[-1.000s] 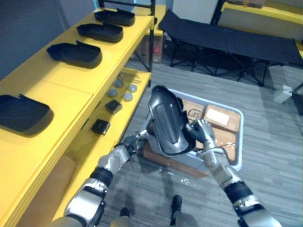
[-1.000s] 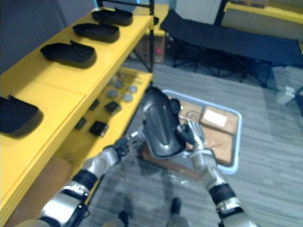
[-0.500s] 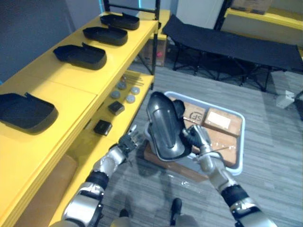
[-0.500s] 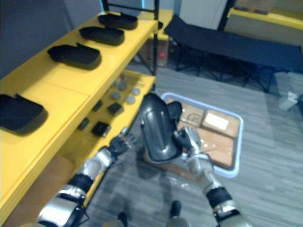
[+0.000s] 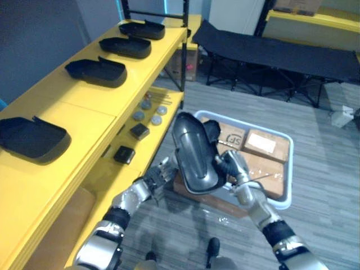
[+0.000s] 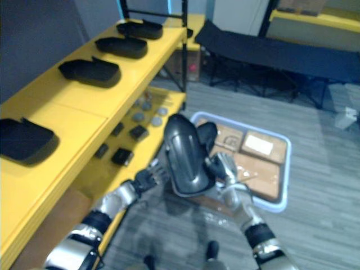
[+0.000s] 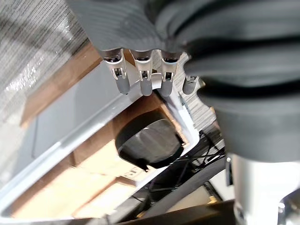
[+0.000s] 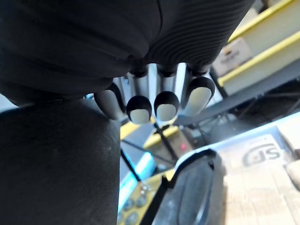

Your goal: Walk over and take plastic housings, then place them on the shelf

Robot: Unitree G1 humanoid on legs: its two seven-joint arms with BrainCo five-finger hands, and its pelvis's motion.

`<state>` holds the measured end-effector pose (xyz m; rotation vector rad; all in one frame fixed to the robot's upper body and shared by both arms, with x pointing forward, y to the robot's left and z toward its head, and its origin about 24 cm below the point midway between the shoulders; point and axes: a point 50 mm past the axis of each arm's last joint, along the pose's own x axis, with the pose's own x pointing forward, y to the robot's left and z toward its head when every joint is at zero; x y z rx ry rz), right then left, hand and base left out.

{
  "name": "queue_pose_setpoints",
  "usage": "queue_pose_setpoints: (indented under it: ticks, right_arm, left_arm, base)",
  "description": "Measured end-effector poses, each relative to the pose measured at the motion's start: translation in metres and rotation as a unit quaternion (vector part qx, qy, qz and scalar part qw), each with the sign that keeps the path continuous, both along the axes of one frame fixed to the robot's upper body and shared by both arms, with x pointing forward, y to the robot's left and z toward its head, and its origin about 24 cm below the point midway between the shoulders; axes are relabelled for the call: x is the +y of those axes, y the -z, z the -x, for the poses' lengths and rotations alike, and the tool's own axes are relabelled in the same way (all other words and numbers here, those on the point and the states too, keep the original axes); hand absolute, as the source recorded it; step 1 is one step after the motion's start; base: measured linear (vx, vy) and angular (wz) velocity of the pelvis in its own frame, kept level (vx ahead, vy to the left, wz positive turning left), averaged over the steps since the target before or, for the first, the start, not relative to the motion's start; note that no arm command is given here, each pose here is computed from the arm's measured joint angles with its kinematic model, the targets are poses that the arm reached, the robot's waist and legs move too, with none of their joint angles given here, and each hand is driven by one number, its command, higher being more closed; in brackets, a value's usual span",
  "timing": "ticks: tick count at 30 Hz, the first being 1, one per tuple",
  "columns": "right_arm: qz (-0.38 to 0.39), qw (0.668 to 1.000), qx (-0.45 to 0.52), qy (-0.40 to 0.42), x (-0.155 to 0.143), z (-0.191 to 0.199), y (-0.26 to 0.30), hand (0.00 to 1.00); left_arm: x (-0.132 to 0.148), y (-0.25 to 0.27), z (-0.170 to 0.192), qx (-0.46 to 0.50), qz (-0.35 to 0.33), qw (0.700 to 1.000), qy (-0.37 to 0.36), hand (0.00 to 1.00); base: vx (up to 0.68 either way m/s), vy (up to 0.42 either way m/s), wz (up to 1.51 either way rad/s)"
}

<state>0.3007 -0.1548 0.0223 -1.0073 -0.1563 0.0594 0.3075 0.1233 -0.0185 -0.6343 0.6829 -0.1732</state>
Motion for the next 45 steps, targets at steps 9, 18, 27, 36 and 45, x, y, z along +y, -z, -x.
queue_pose_setpoints:
  ticks: [9, 18, 27, 36, 45]
  right_arm:
    - [0.018, 1.000, -0.007, -0.005, -0.006, -0.001, -0.004, 1.00]
    - [0.026, 1.000, 0.002, -0.017, -0.005, -0.002, -0.004, 1.00]
    - [0.014, 0.999, 0.006, -0.037, 0.008, -0.002, -0.003, 1.00]
    - [0.011, 0.999, -0.019, -0.037, 0.014, -0.010, -0.014, 1.00]
    - [-0.008, 0.994, -0.113, -0.012, 0.007, -0.031, -0.065, 1.00]
  left_arm:
    - [-0.019, -0.014, -0.007, -0.048, -0.038, 0.997, 0.054, 0.00]
    - [-0.026, -0.029, -0.013, -0.105, -0.066, 0.990, 0.068, 0.00]
    - [-0.043, -0.029, -0.009, -0.123, -0.085, 0.984, 0.094, 0.00]
    - [-0.044, -0.029, -0.009, -0.126, -0.099, 0.983, 0.094, 0.00]
    - [-0.042, -0.051, -0.021, -0.163, -0.094, 0.978, 0.093, 0.00]
  base:
    - [0.00, 0.001, -0.01]
    - [0.00, 0.000, 0.01]
    - [0.00, 0.000, 0.00]
    - [0.00, 0.001, -0.01]
    - [-0.02, 0.001, -0.05]
